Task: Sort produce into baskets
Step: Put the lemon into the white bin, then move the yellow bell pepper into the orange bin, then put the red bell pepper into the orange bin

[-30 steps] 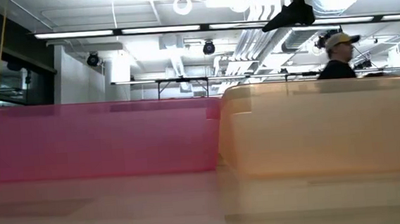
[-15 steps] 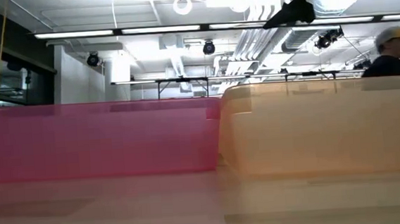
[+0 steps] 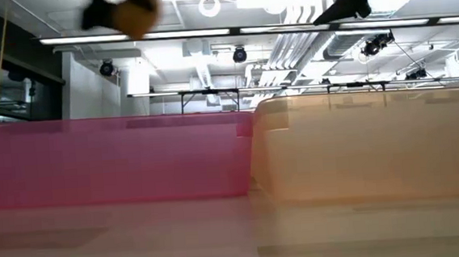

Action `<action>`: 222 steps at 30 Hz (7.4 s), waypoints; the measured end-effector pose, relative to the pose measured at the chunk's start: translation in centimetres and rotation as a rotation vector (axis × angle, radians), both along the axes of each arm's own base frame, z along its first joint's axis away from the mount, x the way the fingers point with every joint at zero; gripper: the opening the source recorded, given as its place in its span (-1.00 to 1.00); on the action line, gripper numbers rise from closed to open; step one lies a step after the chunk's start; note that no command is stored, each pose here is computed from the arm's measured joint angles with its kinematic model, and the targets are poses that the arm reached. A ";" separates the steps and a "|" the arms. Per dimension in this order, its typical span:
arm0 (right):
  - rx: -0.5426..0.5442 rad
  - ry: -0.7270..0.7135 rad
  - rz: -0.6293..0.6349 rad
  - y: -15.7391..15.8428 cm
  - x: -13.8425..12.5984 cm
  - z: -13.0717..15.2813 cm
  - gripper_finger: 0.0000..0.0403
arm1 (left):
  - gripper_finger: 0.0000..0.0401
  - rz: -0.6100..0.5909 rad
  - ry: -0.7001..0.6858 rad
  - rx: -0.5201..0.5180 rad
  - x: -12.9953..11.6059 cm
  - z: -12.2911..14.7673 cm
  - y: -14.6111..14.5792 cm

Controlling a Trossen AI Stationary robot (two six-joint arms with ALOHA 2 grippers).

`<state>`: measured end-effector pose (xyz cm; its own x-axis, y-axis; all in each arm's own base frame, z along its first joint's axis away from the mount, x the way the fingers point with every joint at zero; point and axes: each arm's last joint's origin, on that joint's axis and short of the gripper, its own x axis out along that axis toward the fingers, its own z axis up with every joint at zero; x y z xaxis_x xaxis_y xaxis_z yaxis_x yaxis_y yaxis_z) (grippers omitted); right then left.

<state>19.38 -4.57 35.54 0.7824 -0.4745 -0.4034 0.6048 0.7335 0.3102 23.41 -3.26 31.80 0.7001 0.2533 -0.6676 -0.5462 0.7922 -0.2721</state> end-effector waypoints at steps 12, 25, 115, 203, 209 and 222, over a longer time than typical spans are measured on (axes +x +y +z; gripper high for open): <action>-0.054 0.114 0.031 -4.2 -1.4 -0.5 0.90 | 0.26 0.052 -0.284 -0.097 9.2 -4.1 12.3; 0.055 0.077 -0.044 -6.8 -2.1 -1.0 0.90 | 0.26 0.077 -0.229 -0.058 9.0 -5.7 16.1; 0.157 0.801 0.098 -9.4 20.3 -16.7 0.90 | 0.97 0.290 -0.254 0.178 -2.7 2.8 15.6; 0.440 0.658 -0.684 -9.0 -0.9 -12.4 0.86 | 0.97 0.403 -0.603 0.178 -4.0 6.4 15.9; 0.562 0.619 -0.782 -9.8 -3.0 -16.3 0.86 | 0.97 0.407 -0.546 0.158 -4.1 5.8 15.9; 0.563 0.554 -0.752 -9.1 -3.6 -19.9 0.86 | 0.97 0.413 -0.452 0.122 -3.3 4.4 16.3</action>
<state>15.80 -13.69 15.69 0.0120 -0.3927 -0.9196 0.9985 -0.0448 0.0322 20.08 13.09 36.18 0.7349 0.6191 -0.2768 -0.6657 0.5806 -0.4687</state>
